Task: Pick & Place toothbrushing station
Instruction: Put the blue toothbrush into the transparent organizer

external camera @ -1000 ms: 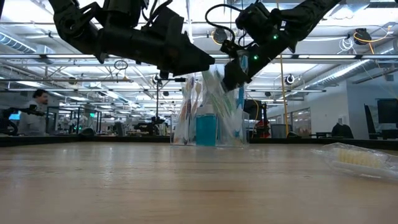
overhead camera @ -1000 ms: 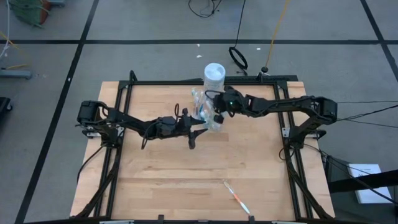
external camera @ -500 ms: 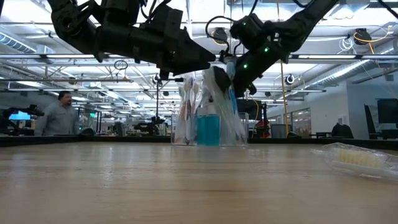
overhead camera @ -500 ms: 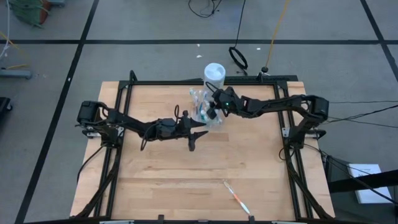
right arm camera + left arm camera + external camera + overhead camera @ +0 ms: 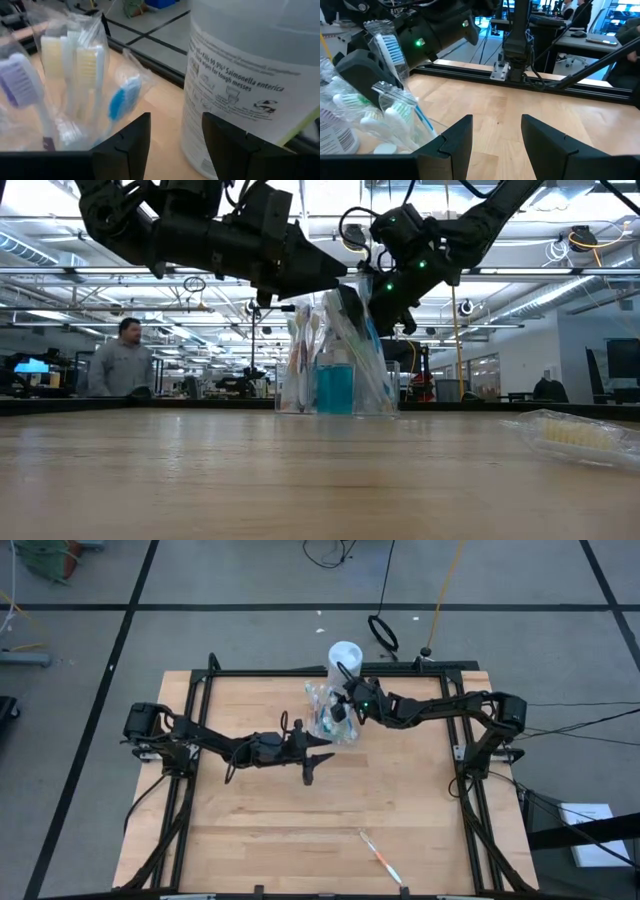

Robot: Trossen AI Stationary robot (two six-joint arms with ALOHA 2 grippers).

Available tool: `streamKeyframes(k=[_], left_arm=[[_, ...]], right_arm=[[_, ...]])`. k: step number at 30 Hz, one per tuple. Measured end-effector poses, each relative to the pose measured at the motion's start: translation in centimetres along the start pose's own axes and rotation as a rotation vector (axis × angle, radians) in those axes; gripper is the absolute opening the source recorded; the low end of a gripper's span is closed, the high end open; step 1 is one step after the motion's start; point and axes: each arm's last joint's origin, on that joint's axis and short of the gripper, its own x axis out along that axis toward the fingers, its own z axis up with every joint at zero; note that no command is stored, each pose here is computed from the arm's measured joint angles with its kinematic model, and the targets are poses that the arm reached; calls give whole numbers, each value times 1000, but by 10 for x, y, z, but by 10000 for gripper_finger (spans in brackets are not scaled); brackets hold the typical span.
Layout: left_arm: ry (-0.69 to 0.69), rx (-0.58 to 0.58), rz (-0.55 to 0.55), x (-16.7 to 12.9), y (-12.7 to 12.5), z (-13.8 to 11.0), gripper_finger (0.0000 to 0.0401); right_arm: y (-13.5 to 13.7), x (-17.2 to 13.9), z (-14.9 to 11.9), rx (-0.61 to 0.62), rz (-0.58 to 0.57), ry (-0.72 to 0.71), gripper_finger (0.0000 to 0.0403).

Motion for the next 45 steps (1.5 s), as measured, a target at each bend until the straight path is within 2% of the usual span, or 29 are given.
streamKeyframes(k=[3, 10, 18, 31, 37, 45], left_arm=[[0, -1, 0, 0, 0, 0, 175], [0, -6, 0, 0, 0, 0, 175], [-6, -31, 1, 0, 0, 1, 175], [-14, -36, 0, 0, 0, 1, 175], [-10, -34, 0, 0, 0, 1, 175], [-7, -28, 0, 0, 0, 1, 175]], right_arm=[[-1, 0, -1, -50, -31, -9, 170], [-9, -5, -21, -57, -166, -64, 169], [-18, -11, -39, -40, -168, -123, 169], [-6, -18, -27, -328, -150, -260, 169], [-4, -21, -20, -374, -157, -322, 169], [2, -22, -29, -435, -141, -266, 169]])
